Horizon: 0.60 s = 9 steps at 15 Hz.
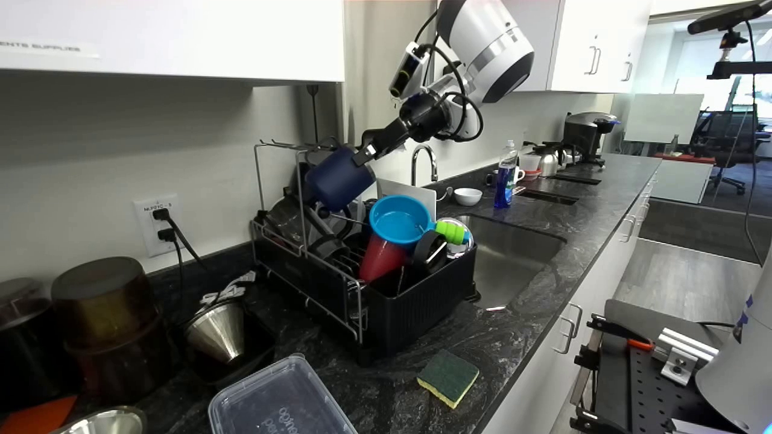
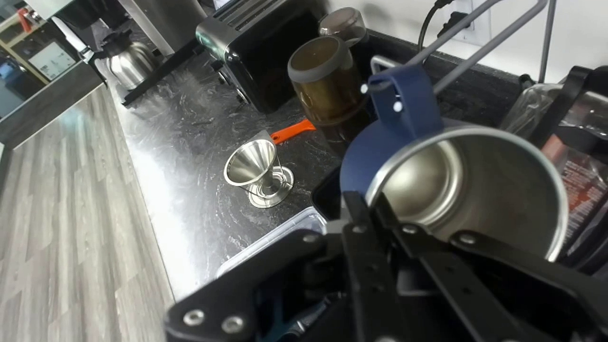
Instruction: Pick up the blue cup from the sink and place it on the dish rack
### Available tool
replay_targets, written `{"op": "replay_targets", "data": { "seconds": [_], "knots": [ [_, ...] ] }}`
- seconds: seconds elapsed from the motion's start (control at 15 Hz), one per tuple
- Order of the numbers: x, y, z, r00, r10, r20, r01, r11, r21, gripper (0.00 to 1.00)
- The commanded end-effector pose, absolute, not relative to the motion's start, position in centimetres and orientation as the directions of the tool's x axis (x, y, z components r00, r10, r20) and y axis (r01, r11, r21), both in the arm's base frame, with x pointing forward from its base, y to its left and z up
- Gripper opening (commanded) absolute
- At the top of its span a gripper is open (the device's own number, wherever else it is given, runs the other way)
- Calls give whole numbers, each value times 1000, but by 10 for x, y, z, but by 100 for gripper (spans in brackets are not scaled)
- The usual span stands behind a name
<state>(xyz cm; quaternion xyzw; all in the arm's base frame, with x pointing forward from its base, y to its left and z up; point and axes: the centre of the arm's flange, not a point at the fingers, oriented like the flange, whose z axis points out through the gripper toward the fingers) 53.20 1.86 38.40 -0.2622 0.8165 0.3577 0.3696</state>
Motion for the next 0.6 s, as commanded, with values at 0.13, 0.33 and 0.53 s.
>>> {"op": "replay_targets", "data": {
  "seconds": [0.13, 0.33, 0.53],
  "knots": [
    [540, 18, 385, -594, -136, -793, -685, 602, 411, 2],
    [540, 18, 384, -595, -132, -793, -685, 600, 413, 2],
    [541, 18, 383, -595, -131, -793, -684, 601, 413, 2]
  ]
}}
